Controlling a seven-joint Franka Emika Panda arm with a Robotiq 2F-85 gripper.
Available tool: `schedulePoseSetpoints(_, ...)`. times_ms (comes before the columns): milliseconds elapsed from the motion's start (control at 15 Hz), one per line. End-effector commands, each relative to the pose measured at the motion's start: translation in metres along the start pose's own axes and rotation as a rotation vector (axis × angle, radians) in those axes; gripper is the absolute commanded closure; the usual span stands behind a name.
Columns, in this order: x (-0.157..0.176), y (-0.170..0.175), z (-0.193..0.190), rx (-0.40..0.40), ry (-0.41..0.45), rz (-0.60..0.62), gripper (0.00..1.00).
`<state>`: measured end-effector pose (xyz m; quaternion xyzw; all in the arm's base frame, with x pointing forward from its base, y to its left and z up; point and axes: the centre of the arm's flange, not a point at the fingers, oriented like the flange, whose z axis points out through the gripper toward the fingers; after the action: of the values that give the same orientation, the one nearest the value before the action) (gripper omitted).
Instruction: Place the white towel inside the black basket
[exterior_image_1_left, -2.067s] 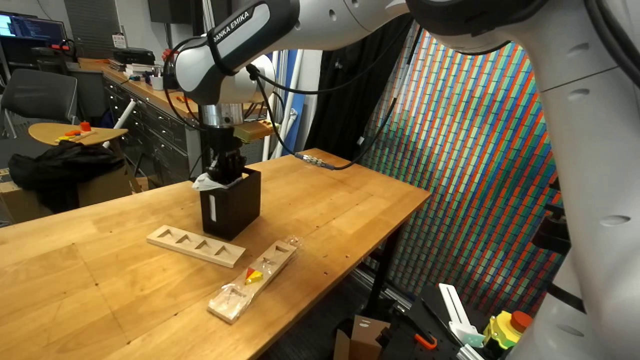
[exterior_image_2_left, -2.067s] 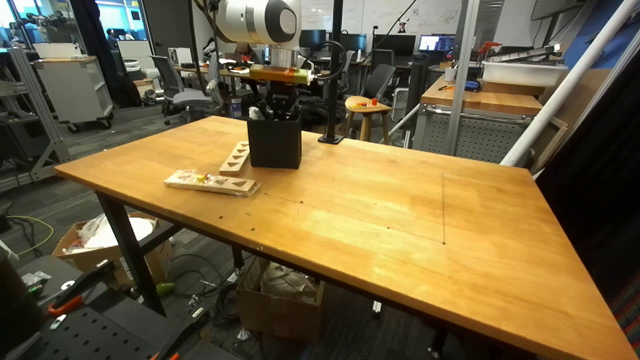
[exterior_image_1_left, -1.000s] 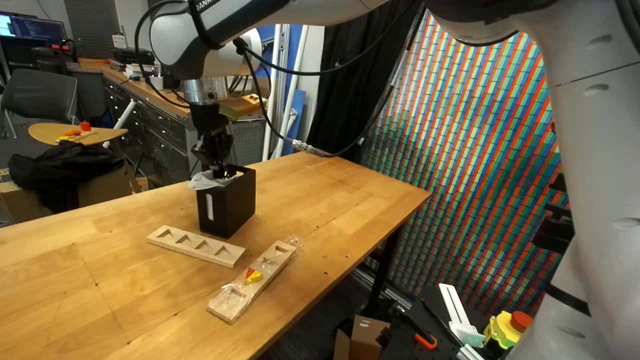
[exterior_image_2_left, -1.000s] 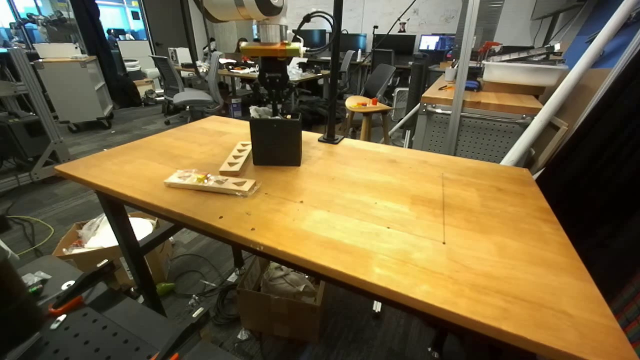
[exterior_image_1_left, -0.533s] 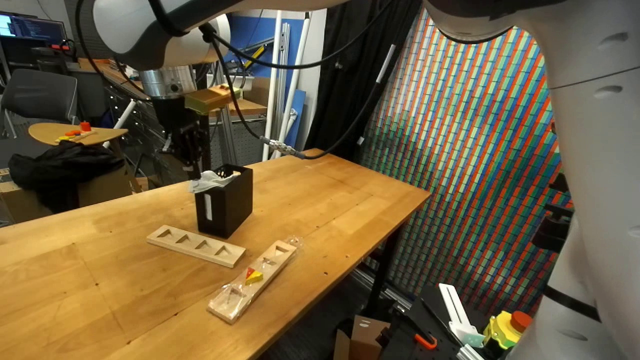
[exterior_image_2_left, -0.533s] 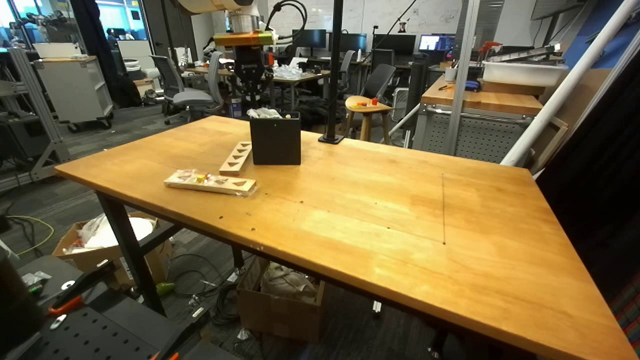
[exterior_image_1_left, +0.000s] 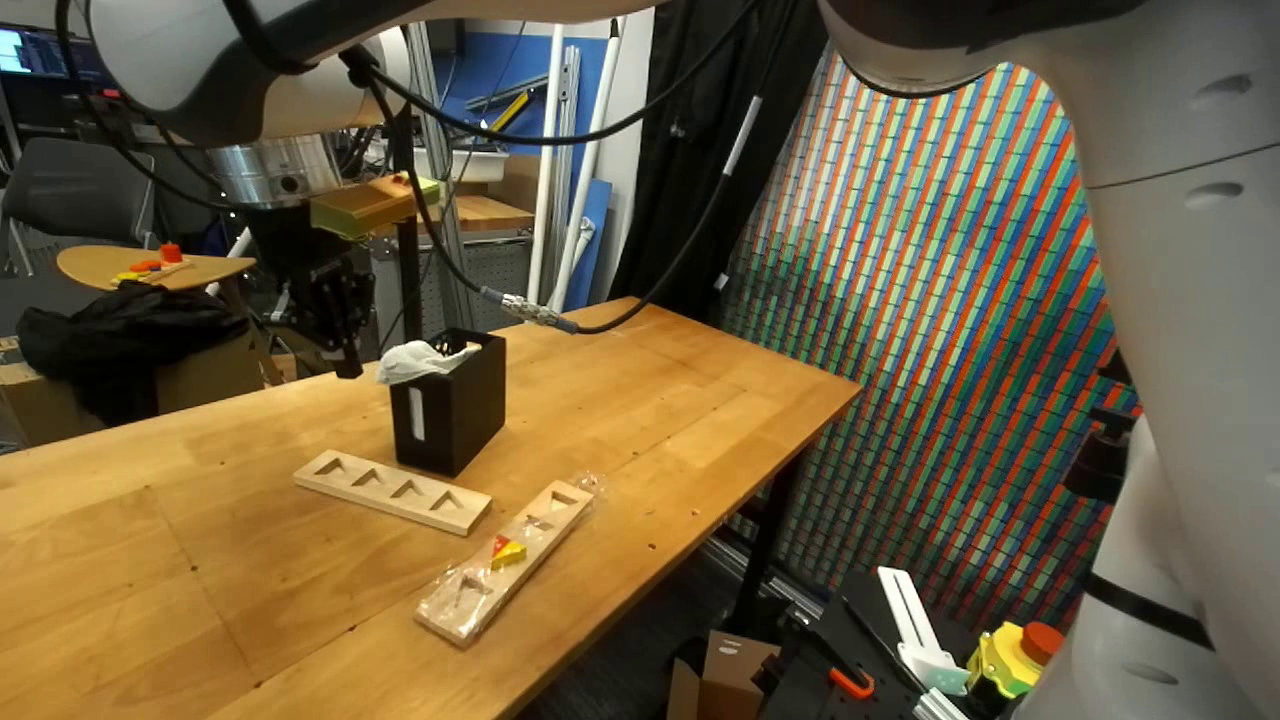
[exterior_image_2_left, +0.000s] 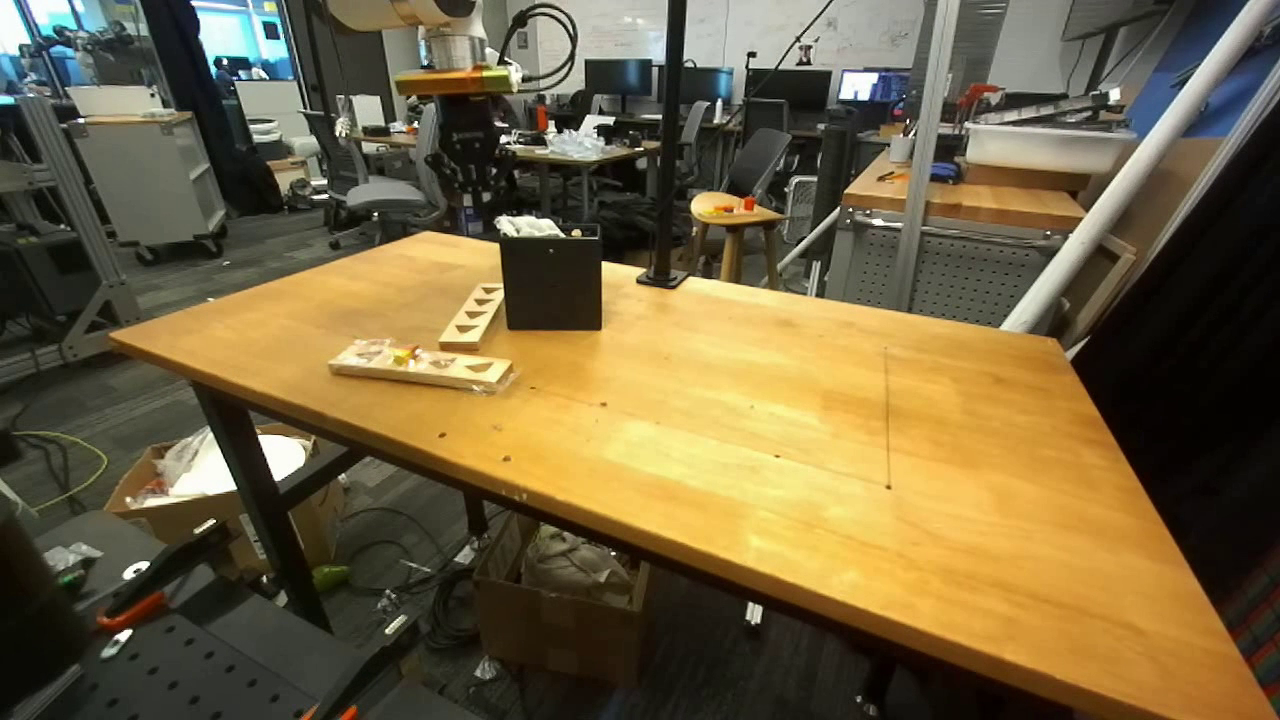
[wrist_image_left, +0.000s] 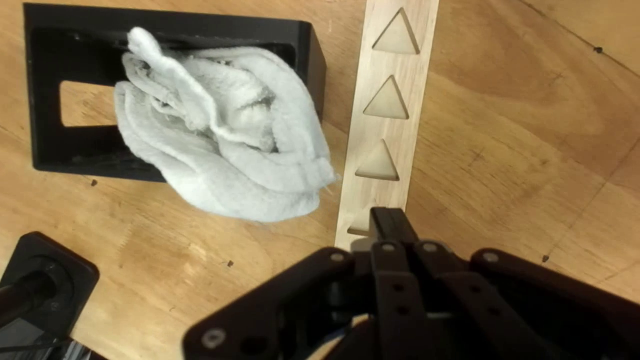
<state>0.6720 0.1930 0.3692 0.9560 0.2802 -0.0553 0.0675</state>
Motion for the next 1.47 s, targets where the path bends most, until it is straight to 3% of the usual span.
schedulePoseSetpoints(0, 0.017, 0.003, 0.003, -0.012, -0.043, -0.021, 1.00)
schedulePoseSetpoints(400, 0.028, 0.013, 0.027, 0.011, -0.125, -0.073, 1.00)
schedulePoseSetpoints(933, 0.035, 0.019, 0.047, 0.025, -0.149, -0.102, 1.00)
schedulePoseSetpoints(1400, 0.031, 0.031, 0.041, -0.017, -0.174, -0.116, 1.00)
